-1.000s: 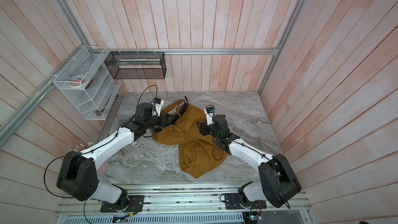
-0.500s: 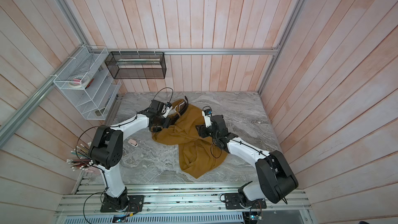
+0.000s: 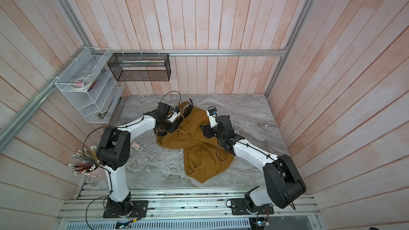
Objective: Remove the belt from the trousers
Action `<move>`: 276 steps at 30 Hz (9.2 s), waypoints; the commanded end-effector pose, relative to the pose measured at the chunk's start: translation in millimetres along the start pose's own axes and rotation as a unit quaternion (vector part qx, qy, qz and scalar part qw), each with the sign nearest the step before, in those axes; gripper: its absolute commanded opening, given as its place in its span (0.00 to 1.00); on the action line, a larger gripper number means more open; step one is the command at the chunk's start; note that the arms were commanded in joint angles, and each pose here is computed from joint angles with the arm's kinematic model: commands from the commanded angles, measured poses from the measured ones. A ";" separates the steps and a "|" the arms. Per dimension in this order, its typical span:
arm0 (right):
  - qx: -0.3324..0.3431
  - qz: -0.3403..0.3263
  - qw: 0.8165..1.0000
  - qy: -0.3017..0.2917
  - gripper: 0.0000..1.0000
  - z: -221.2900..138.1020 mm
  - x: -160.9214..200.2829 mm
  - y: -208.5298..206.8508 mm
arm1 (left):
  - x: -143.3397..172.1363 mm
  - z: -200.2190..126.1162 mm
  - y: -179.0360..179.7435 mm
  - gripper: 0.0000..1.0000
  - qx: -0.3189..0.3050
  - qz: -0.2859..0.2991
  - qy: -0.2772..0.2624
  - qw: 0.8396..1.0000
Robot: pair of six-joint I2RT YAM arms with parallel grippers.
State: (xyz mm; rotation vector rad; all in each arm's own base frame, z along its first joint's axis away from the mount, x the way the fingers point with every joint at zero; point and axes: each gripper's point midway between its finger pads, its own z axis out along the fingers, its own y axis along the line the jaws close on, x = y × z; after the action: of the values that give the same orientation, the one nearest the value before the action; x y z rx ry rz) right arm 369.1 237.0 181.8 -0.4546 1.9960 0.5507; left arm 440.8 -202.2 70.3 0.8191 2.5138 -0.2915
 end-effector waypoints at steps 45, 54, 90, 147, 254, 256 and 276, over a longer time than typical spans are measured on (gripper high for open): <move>0.034 -0.504 0.832 -0.229 0.75 11.6 -78.2 53.2 | -79.1 -214.2 -147.8 0.00 0.380 -0.036 -0.106 0.918; 0.039 -0.503 0.831 -0.234 0.74 21.8 -76.4 50.3 | -79.0 -219.1 -148.9 0.00 0.385 -0.036 -0.103 0.917; 0.194 -0.138 0.953 -0.187 0.00 -3.0 -109.9 -19.5 | -84.4 -237.7 -51.7 0.64 0.071 -0.187 -0.394 0.897; 0.046 0.131 0.987 -0.082 0.00 -42.7 -78.7 -39.5 | -161.7 -121.6 -139.2 0.80 -0.040 0.026 -0.496 0.867; 0.156 -0.008 0.970 -0.188 0.00 -11.4 -188.2 -53.0 | -60.3 -170.9 -207.7 0.71 0.050 0.134 -0.349 0.926; 0.161 0.006 0.969 -0.187 0.00 -14.2 -188.4 -61.1 | -39.9 -159.6 -246.4 0.70 0.073 0.159 -0.333 0.926; 0.117 0.053 0.977 -0.169 0.00 -33.9 -196.2 -68.1 | 107.2 43.0 -228.6 0.64 -0.004 0.174 0.043 0.984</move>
State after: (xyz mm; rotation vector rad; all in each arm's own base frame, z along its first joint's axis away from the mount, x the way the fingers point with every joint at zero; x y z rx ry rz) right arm 477.5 174.9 292.9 -0.1335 1.8719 0.3091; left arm 204.1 -411.6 36.0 1.3949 2.1409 -0.4282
